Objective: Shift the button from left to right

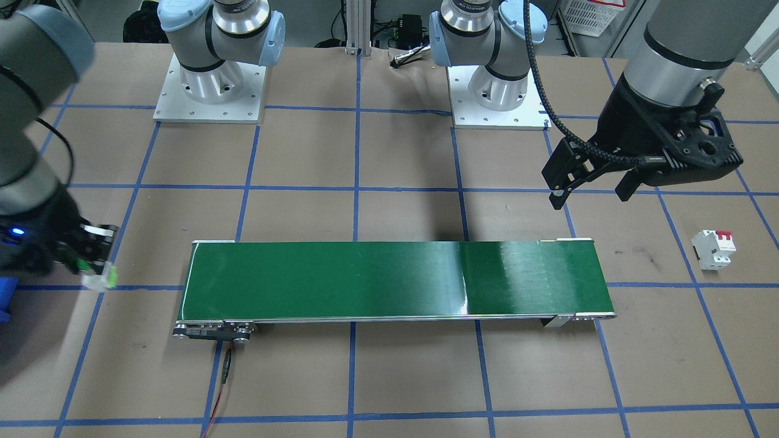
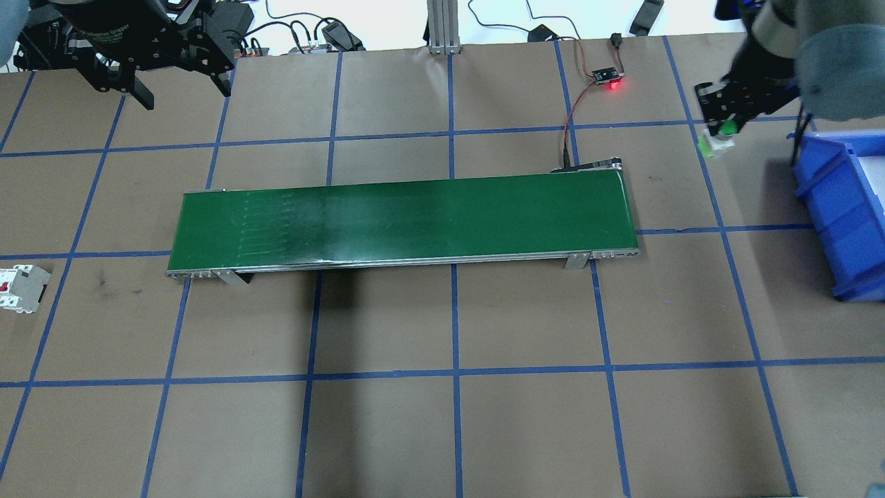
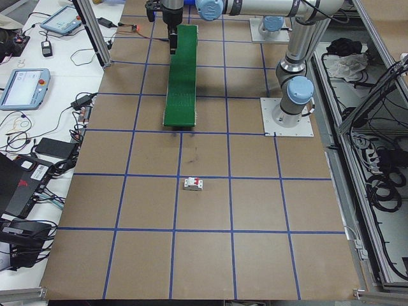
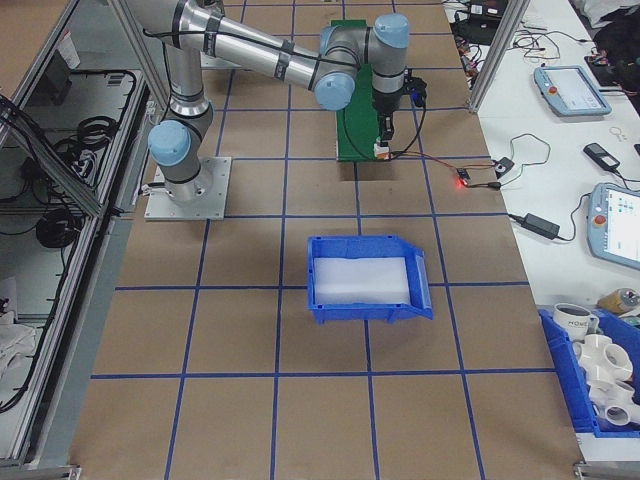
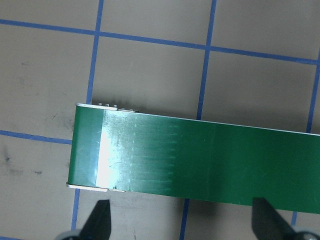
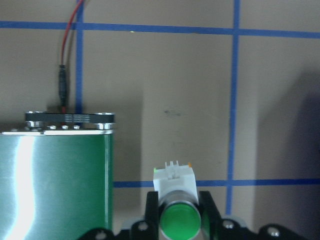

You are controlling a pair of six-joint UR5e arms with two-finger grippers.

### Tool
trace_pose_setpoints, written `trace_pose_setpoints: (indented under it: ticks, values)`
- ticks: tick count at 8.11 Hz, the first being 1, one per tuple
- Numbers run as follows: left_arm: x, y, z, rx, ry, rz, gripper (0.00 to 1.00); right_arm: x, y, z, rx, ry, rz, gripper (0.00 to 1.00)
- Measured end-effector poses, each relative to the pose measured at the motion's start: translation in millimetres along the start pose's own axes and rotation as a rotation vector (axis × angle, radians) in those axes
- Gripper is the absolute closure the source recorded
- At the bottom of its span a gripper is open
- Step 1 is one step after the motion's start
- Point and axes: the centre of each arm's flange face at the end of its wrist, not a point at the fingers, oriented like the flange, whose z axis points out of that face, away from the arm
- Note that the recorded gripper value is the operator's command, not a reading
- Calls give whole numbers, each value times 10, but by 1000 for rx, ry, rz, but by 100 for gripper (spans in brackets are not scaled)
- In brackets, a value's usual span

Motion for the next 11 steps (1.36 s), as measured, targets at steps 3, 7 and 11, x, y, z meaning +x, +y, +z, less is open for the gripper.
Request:
trace_pose_setpoints:
  ticks: [3, 7, 11]
  values:
    - [5, 33, 48, -9, 1, -3, 0, 1696, 390, -187, 3, 41, -130, 99]
    - [6, 48, 50, -10, 2, -4, 0, 3113, 701, 788, -38, -6, -260, 88]
    - [6, 48, 50, -10, 2, -2, 0, 3311, 729, 1411, -39, -45, -275, 3]
